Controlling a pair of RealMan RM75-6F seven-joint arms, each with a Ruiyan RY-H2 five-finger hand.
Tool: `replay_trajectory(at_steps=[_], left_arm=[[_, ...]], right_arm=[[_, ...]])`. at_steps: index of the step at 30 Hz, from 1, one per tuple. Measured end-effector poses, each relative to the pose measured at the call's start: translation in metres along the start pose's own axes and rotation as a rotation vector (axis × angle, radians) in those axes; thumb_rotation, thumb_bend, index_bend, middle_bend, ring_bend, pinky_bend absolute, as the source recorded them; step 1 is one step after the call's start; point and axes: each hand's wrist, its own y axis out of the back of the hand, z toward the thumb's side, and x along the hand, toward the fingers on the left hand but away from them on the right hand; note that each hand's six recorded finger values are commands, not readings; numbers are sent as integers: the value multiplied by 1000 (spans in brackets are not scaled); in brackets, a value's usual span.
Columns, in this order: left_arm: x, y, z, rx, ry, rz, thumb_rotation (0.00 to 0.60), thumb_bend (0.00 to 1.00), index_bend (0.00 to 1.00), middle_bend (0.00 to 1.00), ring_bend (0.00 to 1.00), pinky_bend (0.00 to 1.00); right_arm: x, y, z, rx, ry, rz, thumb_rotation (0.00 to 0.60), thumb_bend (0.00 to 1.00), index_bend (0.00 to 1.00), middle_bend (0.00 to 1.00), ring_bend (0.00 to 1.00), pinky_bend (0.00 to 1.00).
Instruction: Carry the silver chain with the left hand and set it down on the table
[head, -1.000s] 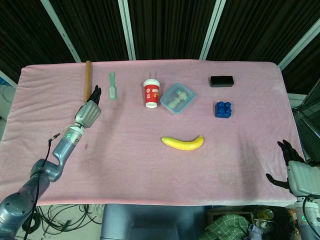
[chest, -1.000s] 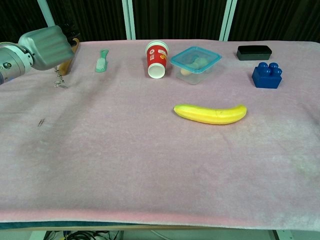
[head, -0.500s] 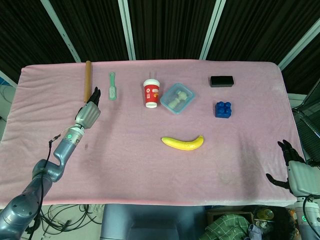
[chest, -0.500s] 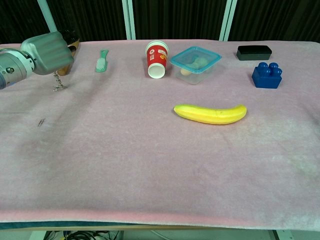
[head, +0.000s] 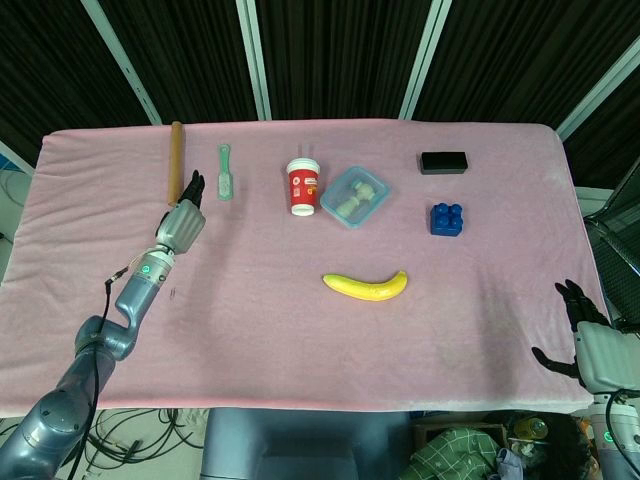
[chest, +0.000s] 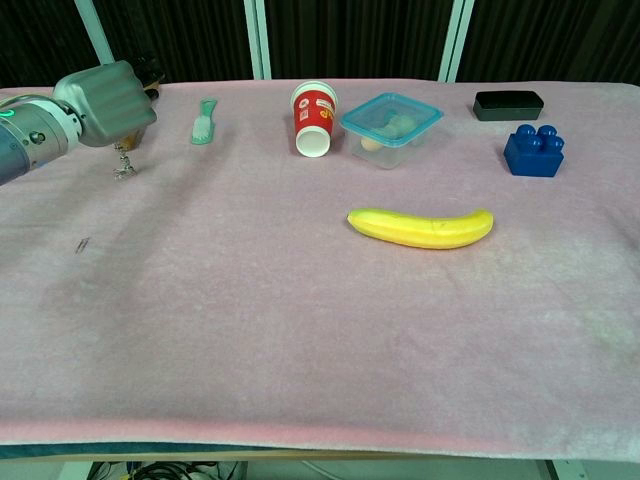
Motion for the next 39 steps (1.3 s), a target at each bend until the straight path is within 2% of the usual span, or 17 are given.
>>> replay_trajectory(at_steps=[10,17,22,32,39], left_arm=[[2,5,-5,4,18,24,600,437,577,217,0,0],[1,8,-23,0,58,70,600,437,578,217,0,0],[-6,9,-26,-19,57,106,600,437,579,216,0,0],[-37,14,-25,-81,17,190,600,437,580,216,0,0],[-67,20,-21,-137,-29,217,600,437,580,216,0,0]], right_arm=[[0,0,0,1,0,0,600,122,0,0,92,212],[0,0,0,3,1,-1,600,122,0,0,92,212],[0,-1,0,4,0,1,600,121,0,0,92,212],[0,0,1,5,-1,0,600,122,0,0,92,212],[0,0,0,4,-4,-2,600,122,0,0,92,212]])
